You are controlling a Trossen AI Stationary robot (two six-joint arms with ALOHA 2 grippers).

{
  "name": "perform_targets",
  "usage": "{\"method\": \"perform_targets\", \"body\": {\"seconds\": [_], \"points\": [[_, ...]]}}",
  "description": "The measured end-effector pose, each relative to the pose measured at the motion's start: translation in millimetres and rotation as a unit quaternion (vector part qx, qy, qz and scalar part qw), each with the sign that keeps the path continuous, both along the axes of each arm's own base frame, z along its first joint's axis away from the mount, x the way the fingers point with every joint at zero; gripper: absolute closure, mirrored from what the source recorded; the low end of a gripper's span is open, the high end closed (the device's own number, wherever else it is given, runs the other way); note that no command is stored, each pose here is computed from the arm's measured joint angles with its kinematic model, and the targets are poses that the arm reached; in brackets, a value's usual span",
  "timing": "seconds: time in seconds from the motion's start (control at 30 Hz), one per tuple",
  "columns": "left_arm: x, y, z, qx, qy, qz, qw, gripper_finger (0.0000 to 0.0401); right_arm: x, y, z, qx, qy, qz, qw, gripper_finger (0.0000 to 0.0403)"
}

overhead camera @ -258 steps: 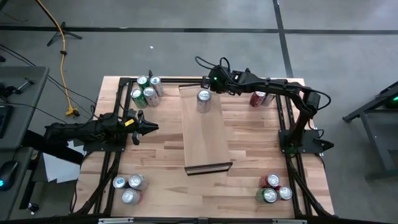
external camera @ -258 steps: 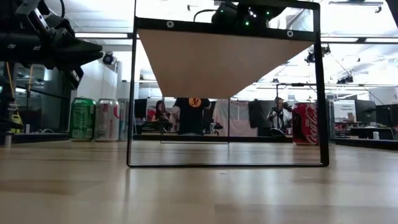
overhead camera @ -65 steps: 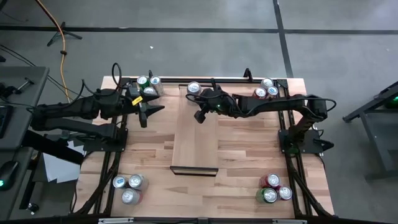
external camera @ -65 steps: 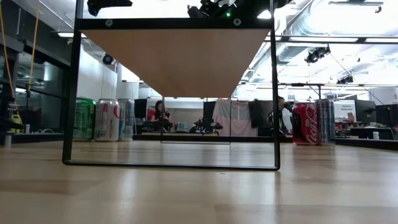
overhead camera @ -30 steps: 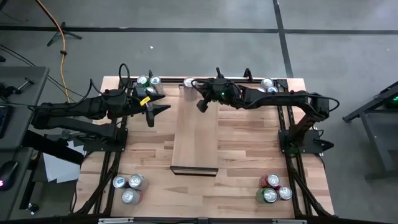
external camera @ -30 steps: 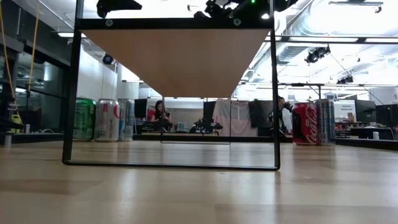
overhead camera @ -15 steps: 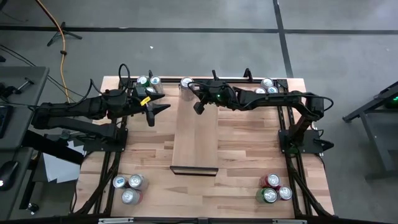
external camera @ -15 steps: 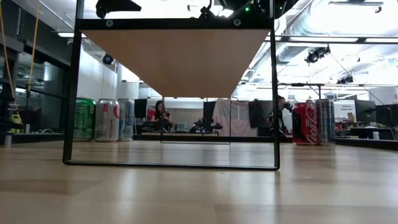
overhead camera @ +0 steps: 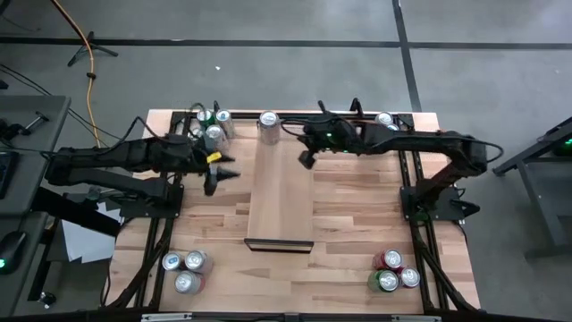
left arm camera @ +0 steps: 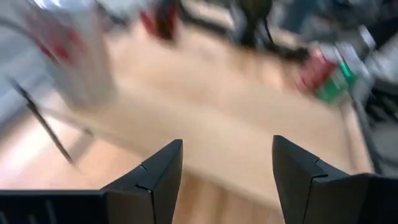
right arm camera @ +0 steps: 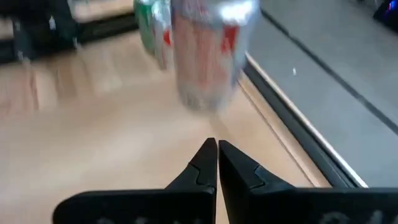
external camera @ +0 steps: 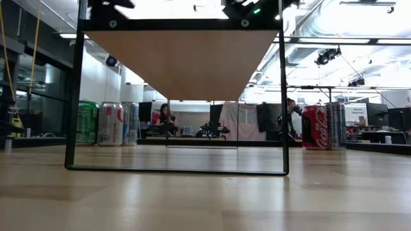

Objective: Place canned beverage on shelf
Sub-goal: Put the silver soda can on the shelf

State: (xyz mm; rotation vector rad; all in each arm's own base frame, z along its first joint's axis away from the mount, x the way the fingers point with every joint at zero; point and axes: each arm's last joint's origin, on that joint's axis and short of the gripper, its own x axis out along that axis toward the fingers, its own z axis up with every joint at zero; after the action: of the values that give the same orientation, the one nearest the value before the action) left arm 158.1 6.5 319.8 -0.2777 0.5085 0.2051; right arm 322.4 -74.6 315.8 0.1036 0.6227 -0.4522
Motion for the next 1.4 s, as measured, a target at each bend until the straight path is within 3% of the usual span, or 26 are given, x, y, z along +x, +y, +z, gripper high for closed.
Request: {"method": "perform_targets", "body": {"seconds": [0.17,0.37,0.77,0.93,1.13,1.4], "points": [[-10,-11,-16,-0.046,0.095,-0.027,0.994,0.0222,-40,27,22,0.027,0.037,0.021,0.999,0.0403],[-13,-19,-17,-0.049,0.106,-0.046,0.992,0.0222,-72,56,48,0.041,0.002,0.04,0.998,0.0403],[-12,-14,-15,0.069,0.105,-0.053,0.991,0.0222,-100,80,70,0.053,-0.058,0.053,0.995,0.0403],[-9,2,-6,0.098,0.125,0.052,0.986,0.0217,-102,79,67,0.057,-0.044,0.028,0.997,0.0403],[6,48,4,0.108,0.185,0.14,0.967,0.018,-103,78,67,0.051,-0.042,0.004,0.998,0.0403],[13,129,-24,0.054,0.305,0.261,0.914,0.0091,-104,78,66,0.06,-0.041,-0.003,0.997,0.0403]]}}
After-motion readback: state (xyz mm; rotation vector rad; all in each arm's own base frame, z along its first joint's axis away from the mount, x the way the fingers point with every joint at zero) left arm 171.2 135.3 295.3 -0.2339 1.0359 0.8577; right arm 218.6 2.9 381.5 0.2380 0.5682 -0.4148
